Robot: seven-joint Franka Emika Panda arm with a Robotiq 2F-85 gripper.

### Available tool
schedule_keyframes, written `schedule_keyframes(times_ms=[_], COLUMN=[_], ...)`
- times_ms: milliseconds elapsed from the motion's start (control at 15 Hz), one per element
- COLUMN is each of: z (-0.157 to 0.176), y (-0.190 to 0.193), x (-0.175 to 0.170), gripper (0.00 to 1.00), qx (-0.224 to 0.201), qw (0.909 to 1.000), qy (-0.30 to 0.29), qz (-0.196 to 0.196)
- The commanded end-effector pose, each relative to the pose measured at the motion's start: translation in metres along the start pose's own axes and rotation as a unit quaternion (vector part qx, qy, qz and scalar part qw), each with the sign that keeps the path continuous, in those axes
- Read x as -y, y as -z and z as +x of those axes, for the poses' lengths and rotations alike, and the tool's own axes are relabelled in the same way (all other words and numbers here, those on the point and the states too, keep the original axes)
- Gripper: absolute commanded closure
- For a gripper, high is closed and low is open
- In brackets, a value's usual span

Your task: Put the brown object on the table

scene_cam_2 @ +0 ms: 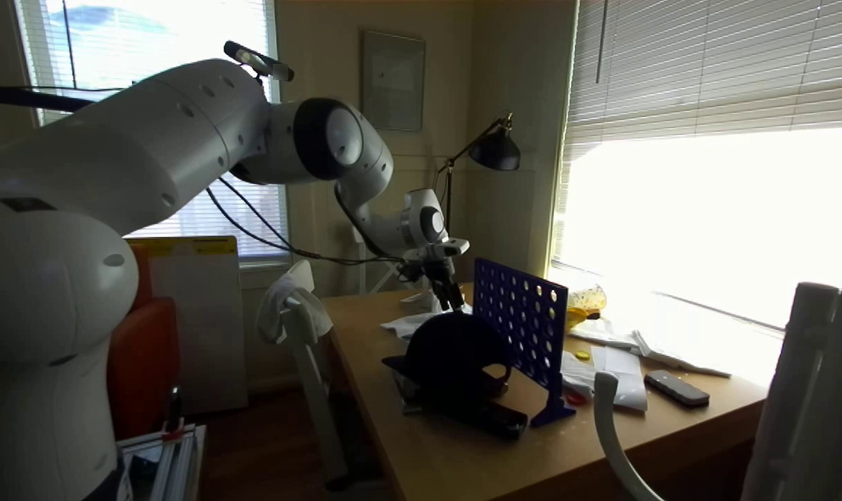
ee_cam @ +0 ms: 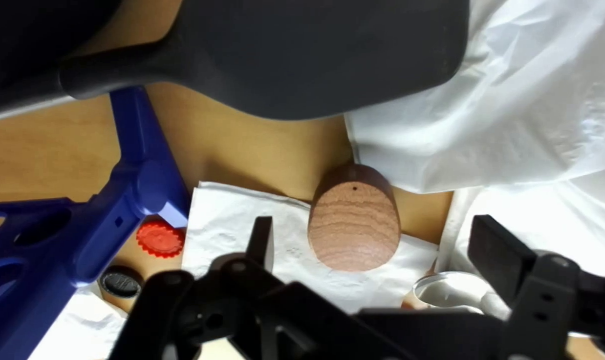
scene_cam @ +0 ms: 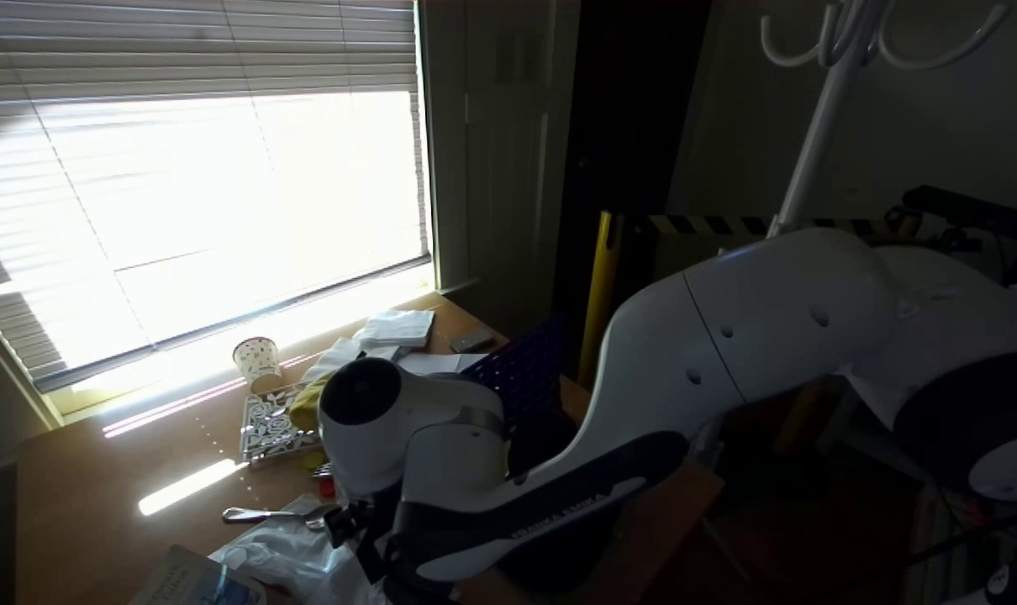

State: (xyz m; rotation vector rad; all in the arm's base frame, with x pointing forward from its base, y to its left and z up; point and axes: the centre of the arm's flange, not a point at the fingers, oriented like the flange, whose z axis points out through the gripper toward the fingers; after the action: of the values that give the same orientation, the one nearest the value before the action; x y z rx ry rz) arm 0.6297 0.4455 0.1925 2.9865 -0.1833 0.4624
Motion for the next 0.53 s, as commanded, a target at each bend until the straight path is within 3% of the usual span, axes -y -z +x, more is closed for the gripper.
schedule_keyframes(times_ms=[0,467], z=[0.007,0.008], y=[-0.027,-0.057], x=[-0.008,-0.015], gripper=[0.0,0.0], qx=[-0.007,-0.002], qw=[0.9999,0.9988], qy=[-0.007,-0.008], qz=[-0.001,0.048])
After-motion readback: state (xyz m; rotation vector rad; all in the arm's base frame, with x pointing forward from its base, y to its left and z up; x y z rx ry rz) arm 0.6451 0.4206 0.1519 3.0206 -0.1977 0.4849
